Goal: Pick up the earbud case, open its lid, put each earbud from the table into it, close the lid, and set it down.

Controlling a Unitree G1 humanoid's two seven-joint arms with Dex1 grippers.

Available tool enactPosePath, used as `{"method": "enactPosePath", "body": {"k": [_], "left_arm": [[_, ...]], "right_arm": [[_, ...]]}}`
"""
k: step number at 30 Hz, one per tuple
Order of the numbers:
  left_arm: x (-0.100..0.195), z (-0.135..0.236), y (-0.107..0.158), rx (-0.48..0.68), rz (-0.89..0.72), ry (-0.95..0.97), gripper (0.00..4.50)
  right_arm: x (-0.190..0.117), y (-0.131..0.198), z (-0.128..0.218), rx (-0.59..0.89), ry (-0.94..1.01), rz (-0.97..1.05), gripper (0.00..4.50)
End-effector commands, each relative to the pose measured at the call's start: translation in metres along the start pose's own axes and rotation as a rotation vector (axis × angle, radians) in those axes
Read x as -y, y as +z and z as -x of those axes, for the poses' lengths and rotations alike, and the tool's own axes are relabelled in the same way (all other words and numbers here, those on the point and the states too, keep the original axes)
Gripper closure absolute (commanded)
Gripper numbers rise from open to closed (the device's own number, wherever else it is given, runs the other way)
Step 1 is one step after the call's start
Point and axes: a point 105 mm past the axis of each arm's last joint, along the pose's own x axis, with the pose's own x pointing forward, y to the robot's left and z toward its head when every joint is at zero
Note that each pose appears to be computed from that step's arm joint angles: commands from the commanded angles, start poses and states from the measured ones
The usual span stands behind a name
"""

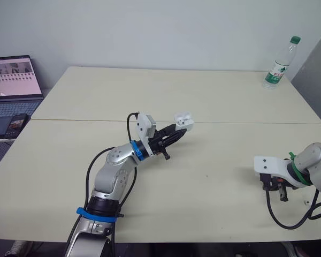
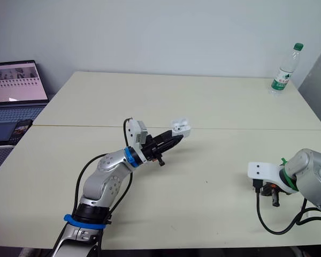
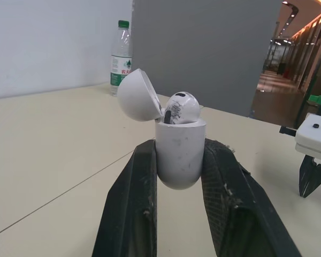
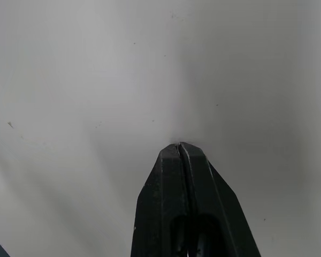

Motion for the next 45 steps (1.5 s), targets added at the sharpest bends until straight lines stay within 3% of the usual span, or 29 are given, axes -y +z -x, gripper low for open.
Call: {"method": "enactPosePath", "body": {"k": [1,12,15,20,29,37,45], "left_arm": [[0.004,-0.003,0.01,0.034,-0.031,-0.019,3.72],[0.004,-0.004,0.009,0.034,-0.03,-0.02,3.72],[0.004,-0.003,0.009,0.034,-0.03,-0.015,3.72],[0.005,0.0,0.007,0.032,-0.027,-0.011,3.72],[0.007,-0.003,0.004,0.032,-0.012,-0.025,3.72],[0.009,-0.006,0.002,0.03,-0.004,-0.045,3.72],[0.008,-0.007,0.003,0.031,-0.009,-0.048,3.72]], "right_arm": [[0.005,0.0,0.012,0.01,-0.042,-0.003,4.48],[0.012,-0.014,0.027,0.032,-0.092,-0.076,4.48],[0.013,-0.029,0.034,0.027,-0.109,-0.141,3.61],[0.013,-0.061,0.051,0.055,-0.176,-0.432,1.78],[-0.017,-0.098,0.053,0.075,-0.243,-0.83,1.78],[-0.032,-0.108,0.047,0.09,-0.268,-0.957,1.78],[-0.024,-0.107,0.036,0.118,-0.295,-1.013,1.78]]}}
